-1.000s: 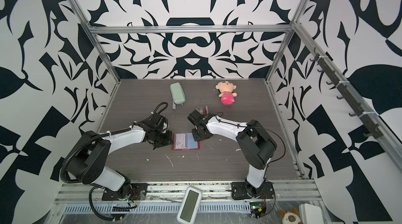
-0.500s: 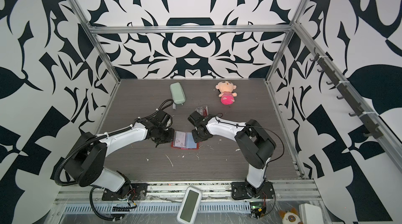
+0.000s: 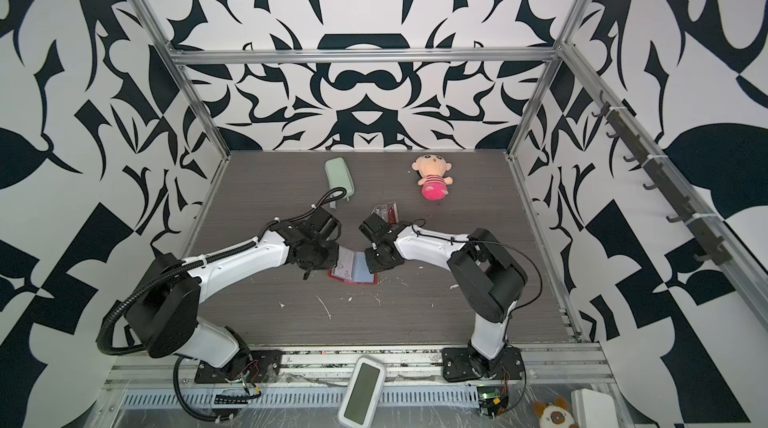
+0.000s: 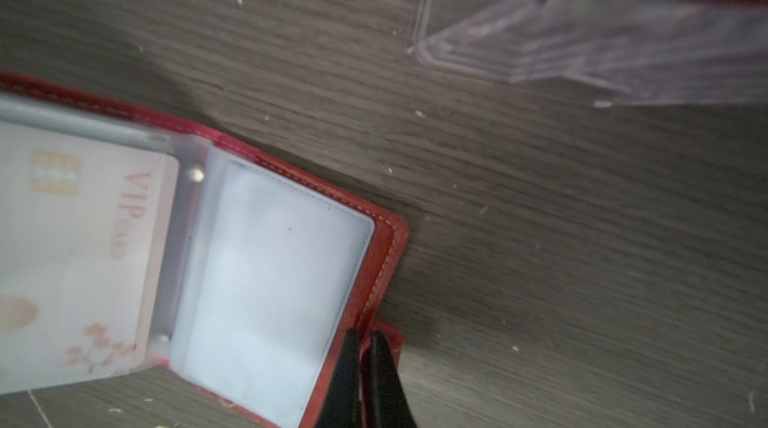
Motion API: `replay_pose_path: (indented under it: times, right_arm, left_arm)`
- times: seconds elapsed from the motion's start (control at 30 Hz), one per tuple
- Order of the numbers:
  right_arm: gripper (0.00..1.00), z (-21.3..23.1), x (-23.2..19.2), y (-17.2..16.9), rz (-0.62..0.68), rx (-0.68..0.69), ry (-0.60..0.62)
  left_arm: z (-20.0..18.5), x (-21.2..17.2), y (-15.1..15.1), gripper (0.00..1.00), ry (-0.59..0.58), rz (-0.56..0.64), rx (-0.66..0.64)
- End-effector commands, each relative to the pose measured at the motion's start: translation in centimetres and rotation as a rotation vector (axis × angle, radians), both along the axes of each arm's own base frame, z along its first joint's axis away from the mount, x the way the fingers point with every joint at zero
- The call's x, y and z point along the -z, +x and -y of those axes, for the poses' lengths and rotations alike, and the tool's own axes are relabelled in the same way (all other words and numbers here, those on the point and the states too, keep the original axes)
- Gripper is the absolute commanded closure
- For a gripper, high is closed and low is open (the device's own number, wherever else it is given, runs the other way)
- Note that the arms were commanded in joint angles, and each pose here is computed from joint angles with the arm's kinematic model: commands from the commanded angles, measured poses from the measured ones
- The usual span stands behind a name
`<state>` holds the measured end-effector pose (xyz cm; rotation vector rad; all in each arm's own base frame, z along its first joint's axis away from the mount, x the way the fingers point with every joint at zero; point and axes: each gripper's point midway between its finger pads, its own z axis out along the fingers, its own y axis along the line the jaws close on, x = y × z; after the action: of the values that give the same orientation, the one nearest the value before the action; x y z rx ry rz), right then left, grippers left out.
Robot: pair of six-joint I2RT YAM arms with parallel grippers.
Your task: Put the credit cards into the card holder
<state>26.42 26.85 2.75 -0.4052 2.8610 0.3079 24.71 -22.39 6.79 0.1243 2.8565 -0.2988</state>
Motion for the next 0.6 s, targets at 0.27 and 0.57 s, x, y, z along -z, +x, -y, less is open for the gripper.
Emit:
replay_pose_path:
  times: [0.27,0.57]
  right_arm:
    - [0.98,-0.3,-0.2,0.0,0.003,0.023,0.046]
    - [0.99,-0.1,0.2,-0.2,0.001,0.035,0.053]
  left_arm:
    - [0.5,0.1,-0.2,1.0,0.091,0.0,0.031]
    - [1.9,0.0,-0.4,1.0,0.079,-0.001,0.061]
